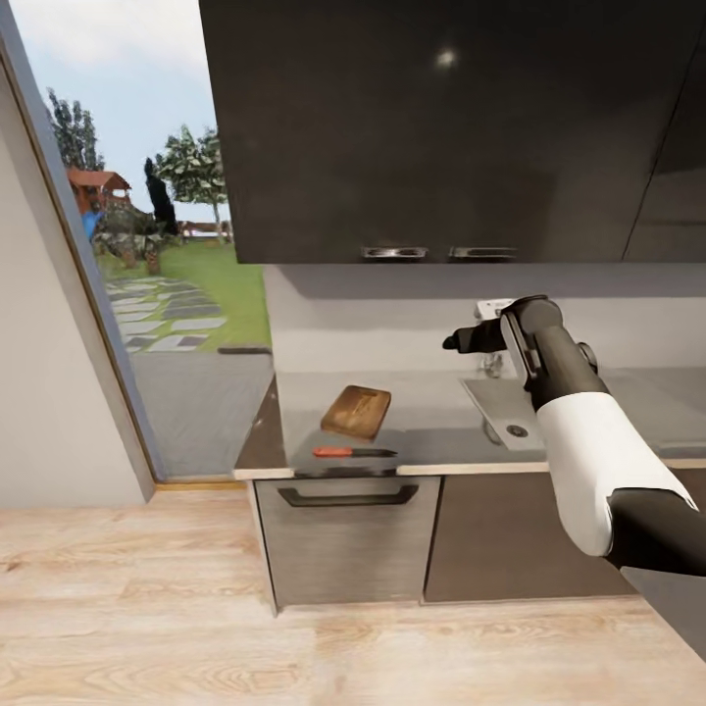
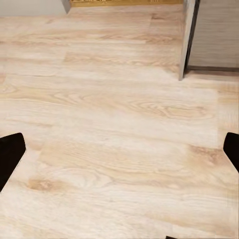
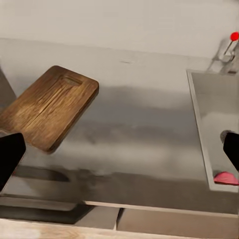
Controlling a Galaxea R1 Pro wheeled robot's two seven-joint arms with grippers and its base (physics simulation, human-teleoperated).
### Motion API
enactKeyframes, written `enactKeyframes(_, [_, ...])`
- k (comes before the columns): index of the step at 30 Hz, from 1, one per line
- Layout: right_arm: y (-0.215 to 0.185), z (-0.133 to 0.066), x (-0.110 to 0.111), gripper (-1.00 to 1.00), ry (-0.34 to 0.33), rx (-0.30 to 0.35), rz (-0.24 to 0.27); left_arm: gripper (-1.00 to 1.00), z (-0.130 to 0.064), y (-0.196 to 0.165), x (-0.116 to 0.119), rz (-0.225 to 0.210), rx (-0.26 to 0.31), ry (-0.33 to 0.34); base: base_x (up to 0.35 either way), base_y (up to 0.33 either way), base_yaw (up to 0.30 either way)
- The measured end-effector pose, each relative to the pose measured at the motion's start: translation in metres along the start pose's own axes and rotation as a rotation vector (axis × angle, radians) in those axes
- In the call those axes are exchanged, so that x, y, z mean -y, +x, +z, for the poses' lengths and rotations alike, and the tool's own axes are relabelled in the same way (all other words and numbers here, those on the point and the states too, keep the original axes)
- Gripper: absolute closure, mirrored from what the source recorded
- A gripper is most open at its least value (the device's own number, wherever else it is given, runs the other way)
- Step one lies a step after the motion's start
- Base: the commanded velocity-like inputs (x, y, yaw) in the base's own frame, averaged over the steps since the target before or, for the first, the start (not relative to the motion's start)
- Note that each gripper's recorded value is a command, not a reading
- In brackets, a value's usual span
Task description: In the kitchen, take the Vidalia onion out of the sink, dice it on the chopping board with the paring knife, put the diced onion into the bowl on the countertop, then place both the paring knife and the chopping board into the sink.
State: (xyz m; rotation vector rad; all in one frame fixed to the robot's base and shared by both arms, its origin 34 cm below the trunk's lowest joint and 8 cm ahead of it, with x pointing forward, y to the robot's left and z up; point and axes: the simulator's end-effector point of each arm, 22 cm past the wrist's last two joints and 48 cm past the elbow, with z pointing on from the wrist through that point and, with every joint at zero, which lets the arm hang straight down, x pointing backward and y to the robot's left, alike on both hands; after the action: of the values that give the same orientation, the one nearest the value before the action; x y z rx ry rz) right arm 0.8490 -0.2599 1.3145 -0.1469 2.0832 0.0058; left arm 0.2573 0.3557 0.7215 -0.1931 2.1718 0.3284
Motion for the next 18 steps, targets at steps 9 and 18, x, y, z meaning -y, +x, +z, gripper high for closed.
enactKeyframes(9, [0.003,0.002,-0.015,-1.00,-0.029,-0.011,-0.041,-1.00,0.000,0.001,-0.007,-0.021,-0.005,-0.029,0.276,0.176,0.000])
enactKeyframes(18, [0.029,0.010,-0.049,-1.00,-0.144,-0.089,-0.158,-1.00,0.000,0.001,-0.013,-0.022,-0.006,-0.060,0.290,0.077,0.000])
